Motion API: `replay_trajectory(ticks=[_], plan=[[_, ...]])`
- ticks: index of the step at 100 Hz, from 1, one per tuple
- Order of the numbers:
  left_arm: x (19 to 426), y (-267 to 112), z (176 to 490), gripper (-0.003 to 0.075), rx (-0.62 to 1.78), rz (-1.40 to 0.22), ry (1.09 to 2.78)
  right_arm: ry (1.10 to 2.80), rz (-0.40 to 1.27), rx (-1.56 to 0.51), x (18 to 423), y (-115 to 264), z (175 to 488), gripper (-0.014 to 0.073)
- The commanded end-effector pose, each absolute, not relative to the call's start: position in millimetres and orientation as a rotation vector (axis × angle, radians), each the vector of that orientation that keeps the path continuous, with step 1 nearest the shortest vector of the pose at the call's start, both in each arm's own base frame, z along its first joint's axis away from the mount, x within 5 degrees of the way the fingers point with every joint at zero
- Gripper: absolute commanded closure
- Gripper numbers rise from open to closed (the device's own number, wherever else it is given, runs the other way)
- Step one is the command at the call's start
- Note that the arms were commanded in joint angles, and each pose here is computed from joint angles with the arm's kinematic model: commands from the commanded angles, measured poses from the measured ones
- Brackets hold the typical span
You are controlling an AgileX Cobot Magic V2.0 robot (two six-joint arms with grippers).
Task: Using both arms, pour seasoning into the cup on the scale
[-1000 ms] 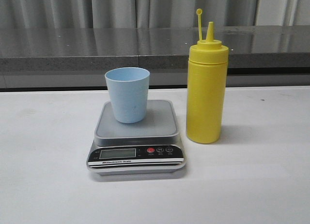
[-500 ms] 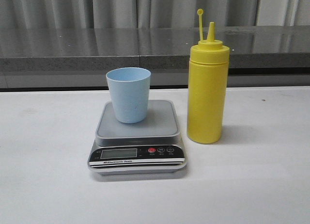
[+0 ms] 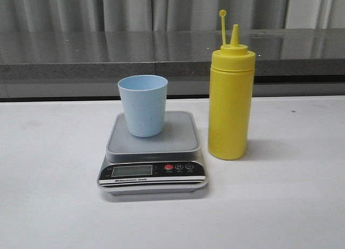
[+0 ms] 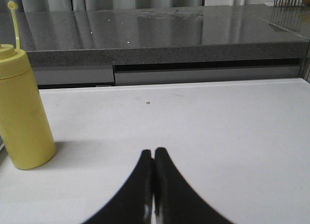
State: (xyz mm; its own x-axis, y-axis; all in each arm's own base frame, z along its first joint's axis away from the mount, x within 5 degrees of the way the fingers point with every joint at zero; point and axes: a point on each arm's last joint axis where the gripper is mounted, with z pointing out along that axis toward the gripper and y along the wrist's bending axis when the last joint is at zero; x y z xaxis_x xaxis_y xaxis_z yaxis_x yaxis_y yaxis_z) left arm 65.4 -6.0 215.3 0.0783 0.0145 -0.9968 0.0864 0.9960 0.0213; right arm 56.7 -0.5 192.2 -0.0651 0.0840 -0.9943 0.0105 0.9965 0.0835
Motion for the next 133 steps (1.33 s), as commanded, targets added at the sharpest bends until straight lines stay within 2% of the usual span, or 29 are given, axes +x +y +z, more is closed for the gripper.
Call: replay_trajectory(ticks=[1,133], plan=[[61.9,-6.9,211.1,0.074,0.082,-0.076,1.415,1.505,0.055,0.064,54.2,-0.5,208.5,0.0662],[54.6,-4.9,205.7,0.074,0.062,-0.073,1.439,1.505,0.055,0.064,54.2,-0.5,208.5,0.0662]])
